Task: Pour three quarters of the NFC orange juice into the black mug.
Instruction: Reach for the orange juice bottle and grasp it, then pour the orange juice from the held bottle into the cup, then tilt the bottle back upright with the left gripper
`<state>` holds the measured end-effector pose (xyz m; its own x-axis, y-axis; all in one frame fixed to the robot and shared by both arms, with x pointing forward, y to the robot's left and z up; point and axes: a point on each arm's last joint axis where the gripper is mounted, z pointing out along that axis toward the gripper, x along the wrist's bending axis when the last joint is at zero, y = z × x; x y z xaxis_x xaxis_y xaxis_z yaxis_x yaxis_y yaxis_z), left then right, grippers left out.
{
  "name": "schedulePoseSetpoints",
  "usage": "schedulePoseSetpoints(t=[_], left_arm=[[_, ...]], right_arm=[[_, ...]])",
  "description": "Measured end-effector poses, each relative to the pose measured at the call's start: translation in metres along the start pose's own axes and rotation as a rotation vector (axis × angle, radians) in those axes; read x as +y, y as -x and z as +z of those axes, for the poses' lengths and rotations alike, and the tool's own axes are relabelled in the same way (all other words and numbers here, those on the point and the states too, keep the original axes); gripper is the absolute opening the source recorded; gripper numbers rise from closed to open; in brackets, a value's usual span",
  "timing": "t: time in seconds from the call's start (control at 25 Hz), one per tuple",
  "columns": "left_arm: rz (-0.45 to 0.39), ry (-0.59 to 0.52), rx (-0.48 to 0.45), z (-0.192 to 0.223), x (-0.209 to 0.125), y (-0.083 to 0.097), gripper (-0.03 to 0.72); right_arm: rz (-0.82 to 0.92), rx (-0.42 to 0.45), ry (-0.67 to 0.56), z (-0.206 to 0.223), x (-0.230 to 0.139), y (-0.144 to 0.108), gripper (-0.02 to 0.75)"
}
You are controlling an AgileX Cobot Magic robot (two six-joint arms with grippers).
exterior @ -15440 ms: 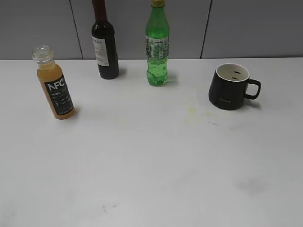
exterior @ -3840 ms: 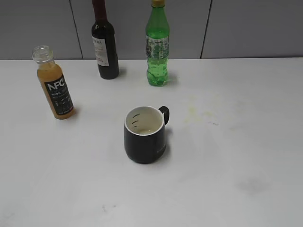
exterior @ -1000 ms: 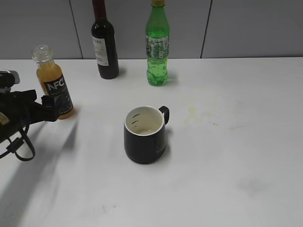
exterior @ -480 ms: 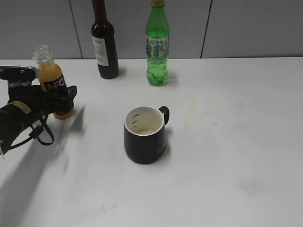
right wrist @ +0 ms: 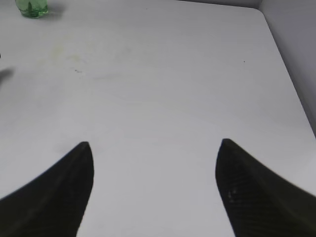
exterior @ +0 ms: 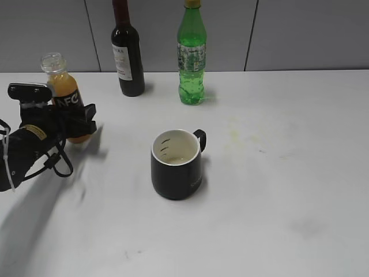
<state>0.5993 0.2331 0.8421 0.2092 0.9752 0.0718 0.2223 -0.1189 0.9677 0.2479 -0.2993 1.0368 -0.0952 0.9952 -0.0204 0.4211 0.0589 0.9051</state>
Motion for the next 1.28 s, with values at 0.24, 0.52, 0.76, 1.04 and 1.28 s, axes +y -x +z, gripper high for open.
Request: schedulePoseSetpoints(t=[0.24, 0.52, 0.76, 1.04, 1.28], left_arm=[[0.006, 0.011, -0.01, 0.0, 0.001, 0.001, 0.47], [0.026, 0.031, -0.043, 0.0, 0.001, 0.004, 0.47], [0.077, 0.082, -0.135, -0.004, 0.02, 0.014, 0.47], [0.201, 0.105, -0.277, -0.016, 0.051, 0.041, 0.47], [0.319, 0.083, -0.383, -0.022, 0.049, 0.075, 0.47]], right_arm=[[0.0, 0.0, 0.0, 0.0, 0.0, 0.0, 0.585], [0.0, 0.0, 0.0, 0.0, 0.0, 0.0, 0.584], [0.001, 0.001, 0.0, 0.0, 0.0, 0.0, 0.584], [0.002, 0.002, 0.0, 0.0, 0.0, 0.0, 0.584], [0.003, 0.005, 0.0, 0.0, 0.0, 0.0, 0.584]])
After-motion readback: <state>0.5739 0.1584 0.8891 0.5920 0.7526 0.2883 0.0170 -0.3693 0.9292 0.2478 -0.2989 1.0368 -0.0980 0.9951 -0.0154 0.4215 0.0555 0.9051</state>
